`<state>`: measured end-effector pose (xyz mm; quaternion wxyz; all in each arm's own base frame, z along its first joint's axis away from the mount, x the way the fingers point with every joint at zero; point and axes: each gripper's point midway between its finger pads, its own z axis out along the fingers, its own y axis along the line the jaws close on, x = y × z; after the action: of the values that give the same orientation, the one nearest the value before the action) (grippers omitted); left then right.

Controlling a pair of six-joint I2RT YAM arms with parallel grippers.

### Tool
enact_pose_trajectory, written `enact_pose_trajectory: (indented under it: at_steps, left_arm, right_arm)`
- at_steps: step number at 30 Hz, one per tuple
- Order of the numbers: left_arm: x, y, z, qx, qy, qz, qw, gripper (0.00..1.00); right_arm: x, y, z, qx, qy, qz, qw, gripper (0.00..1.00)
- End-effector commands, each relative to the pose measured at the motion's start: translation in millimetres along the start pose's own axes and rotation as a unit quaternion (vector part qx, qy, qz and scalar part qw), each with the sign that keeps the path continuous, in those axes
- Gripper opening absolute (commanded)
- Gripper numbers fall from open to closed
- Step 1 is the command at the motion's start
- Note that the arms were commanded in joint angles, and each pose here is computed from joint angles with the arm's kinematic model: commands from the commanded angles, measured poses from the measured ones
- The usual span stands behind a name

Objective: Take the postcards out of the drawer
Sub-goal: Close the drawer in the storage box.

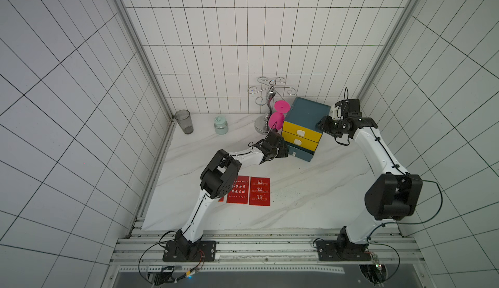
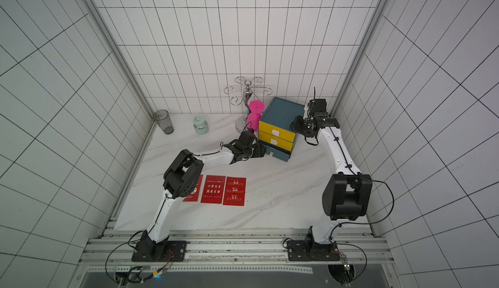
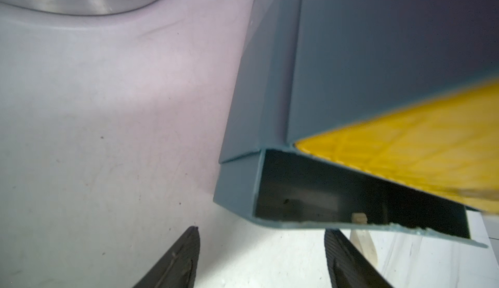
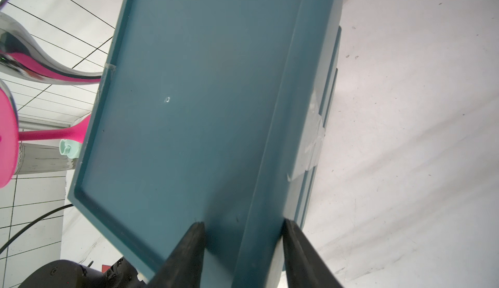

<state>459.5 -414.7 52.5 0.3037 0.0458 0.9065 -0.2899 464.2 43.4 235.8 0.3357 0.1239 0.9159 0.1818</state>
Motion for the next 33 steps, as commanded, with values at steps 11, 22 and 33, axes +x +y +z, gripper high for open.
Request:
enact_pose_trajectory:
  at_steps: [11, 22, 33]
  left_arm:
    - [-4.7, -6.5, 18.6, 0.013, -0.045, -0.033, 0.998, 0.71]
    - [-3.4, -7.4, 13.9, 0.01, -0.062, -0.044, 0.997, 0.71]
    - [-13.4, -16.8, -21.1, 0.03, -0.09, -0.029, 0.995, 0.71]
  right_arm:
    - [41.4, -23.5, 20.1, 0.03, 0.065, 0.022, 0.997, 0.49]
    - [39.2, -21.7, 14.6, 0.028, 0.059, 0.022, 0.998, 0.49]
    - [36.7, -25.6, 14.4, 0.032, 0.056, 0.023, 0.998, 0.49]
